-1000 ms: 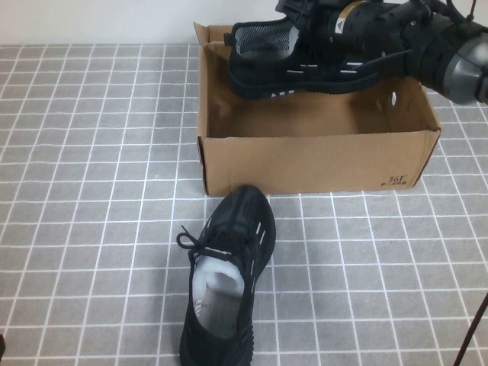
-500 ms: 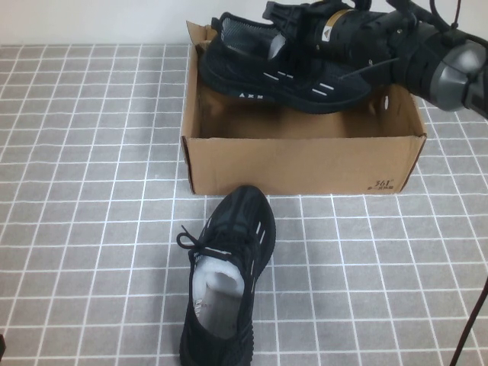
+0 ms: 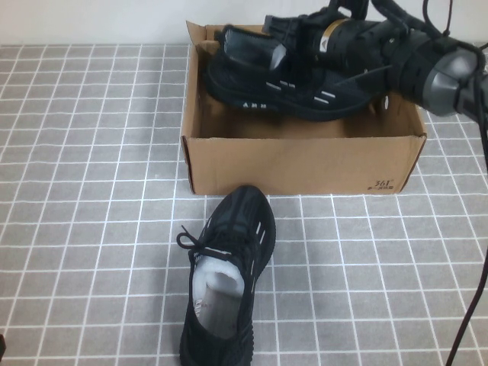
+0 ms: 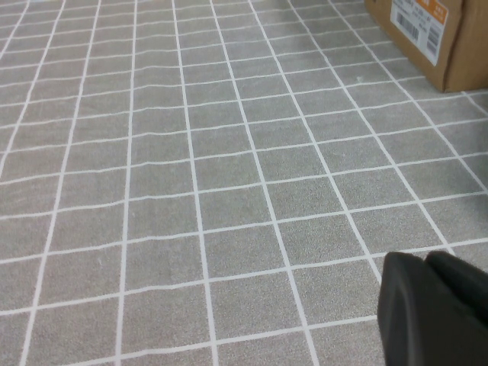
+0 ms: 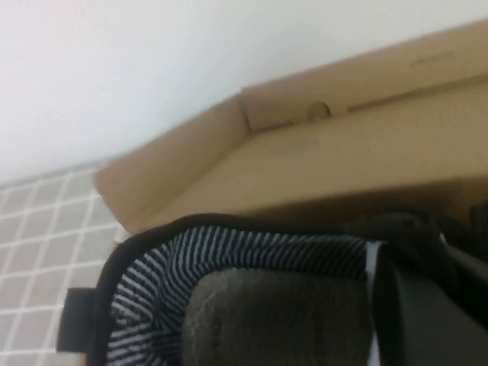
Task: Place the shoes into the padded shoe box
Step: Place the shoe in the shoe box
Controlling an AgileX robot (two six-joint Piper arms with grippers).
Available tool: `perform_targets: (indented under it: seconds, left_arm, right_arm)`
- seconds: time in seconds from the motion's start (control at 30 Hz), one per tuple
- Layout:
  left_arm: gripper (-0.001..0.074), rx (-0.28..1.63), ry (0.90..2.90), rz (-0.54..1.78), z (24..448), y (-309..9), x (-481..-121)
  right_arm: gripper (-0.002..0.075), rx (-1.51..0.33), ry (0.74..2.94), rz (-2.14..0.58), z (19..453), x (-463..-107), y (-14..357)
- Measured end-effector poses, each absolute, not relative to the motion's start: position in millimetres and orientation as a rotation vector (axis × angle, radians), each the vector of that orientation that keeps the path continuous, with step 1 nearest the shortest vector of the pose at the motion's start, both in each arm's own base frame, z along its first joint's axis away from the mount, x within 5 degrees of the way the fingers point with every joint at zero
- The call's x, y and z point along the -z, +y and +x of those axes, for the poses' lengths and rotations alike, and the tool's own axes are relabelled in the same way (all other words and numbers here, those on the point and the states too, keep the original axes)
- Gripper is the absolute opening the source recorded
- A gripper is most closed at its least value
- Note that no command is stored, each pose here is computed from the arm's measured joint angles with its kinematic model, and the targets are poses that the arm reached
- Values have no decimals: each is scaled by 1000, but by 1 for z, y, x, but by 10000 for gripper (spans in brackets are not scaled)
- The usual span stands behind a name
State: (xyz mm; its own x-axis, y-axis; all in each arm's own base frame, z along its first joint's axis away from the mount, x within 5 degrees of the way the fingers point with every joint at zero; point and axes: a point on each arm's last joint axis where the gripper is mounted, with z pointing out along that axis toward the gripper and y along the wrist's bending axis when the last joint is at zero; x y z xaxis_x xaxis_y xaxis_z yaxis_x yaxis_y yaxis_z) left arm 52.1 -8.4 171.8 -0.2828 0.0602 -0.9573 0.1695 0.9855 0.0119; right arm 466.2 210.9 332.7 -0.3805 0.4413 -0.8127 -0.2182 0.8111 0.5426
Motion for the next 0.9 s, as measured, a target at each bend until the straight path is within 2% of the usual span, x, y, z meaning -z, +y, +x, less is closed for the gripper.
perform_targets:
  seconds: [0.5,0.57,0.6,0.73,0.77,0.8,0.9]
  left_arm:
    - [-4,107,1858,167,52,-8,-172]
    - [-4,107,1858,167,52,-8,-172]
    - [-4,107,1858,167,52,-8,-172]
    - [-4,107,1858,167,52,-8,-172]
    - [-4,107,1858,167,52,-8,-172]
    - [-4,107,1858,167,52,-8,-172]
    - [-4,107,1858,167,52,-8,-172]
  right_arm:
    - [1,-570,1877,62,476,-309,209]
    - [43,-564,1866,48,476,-311,209]
    - [88,-563,1857,42,476,-313,209]
    - [338,-595,1835,59,469,-328,209]
    - [375,-605,1832,67,466,-333,209]
    - [402,-607,1824,67,462,-341,209]
    - [404,-596,1813,47,446,-366,209]
